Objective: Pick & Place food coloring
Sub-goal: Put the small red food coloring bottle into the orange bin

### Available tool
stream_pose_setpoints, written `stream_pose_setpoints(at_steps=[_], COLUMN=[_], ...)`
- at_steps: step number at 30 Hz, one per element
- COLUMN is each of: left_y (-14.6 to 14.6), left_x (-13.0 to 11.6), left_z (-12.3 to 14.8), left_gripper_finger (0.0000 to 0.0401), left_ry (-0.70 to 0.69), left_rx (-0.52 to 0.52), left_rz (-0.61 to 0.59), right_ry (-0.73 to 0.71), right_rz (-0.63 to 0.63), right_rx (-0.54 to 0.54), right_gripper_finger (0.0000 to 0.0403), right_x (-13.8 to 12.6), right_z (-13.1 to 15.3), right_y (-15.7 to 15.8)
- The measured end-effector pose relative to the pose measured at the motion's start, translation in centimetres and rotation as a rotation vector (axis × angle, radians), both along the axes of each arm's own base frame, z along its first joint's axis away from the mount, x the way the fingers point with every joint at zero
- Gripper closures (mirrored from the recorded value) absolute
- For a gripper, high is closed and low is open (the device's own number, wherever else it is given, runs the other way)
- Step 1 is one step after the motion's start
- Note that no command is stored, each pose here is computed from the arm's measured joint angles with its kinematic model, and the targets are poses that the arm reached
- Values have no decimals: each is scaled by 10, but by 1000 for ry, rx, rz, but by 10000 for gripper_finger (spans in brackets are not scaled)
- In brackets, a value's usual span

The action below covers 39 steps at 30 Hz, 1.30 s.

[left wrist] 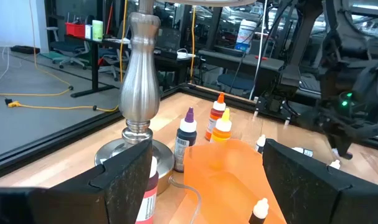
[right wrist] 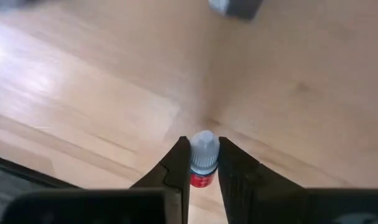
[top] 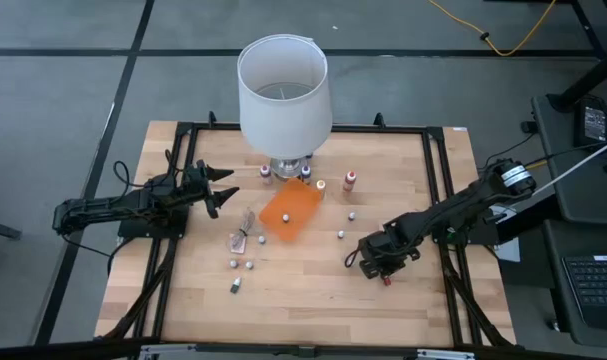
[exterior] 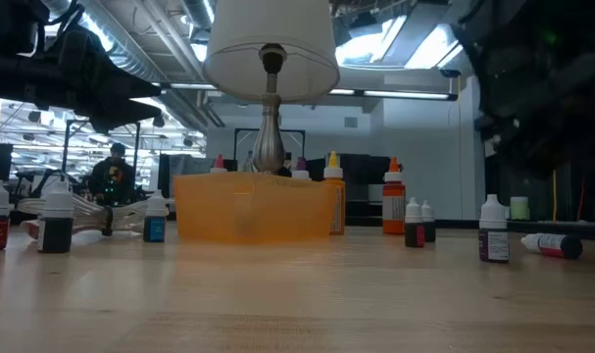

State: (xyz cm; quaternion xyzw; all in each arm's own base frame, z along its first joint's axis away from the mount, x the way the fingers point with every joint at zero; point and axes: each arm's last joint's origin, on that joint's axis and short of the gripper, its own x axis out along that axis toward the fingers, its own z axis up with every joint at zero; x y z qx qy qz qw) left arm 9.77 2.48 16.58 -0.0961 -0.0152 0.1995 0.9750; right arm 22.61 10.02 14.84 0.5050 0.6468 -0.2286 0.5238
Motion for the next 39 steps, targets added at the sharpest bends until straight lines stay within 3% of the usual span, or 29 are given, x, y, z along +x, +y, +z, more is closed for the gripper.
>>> stream_pose_setpoints(at_steps=[12, 23, 29, 39], left_y=[0, 0, 0, 0], left_x=[0, 0, 0, 0], left_z=[0, 0, 0, 0], left_gripper_finger=[107, 107, 107, 107], left_ry=[0, 0, 0, 0], left_rx=[0, 0, 0, 0], left_rz=[0, 0, 0, 0], right_ry=[-132, -446, -622, -733], right_rz=[164, 313, 356, 454], right_rx=[-304, -706, -890, -1029], right_gripper_finger=[341, 341, 341, 341], right_x=[20, 65, 103, 158], right_z=[50, 89, 94, 72], right_y=[1, -5, -12, -30])
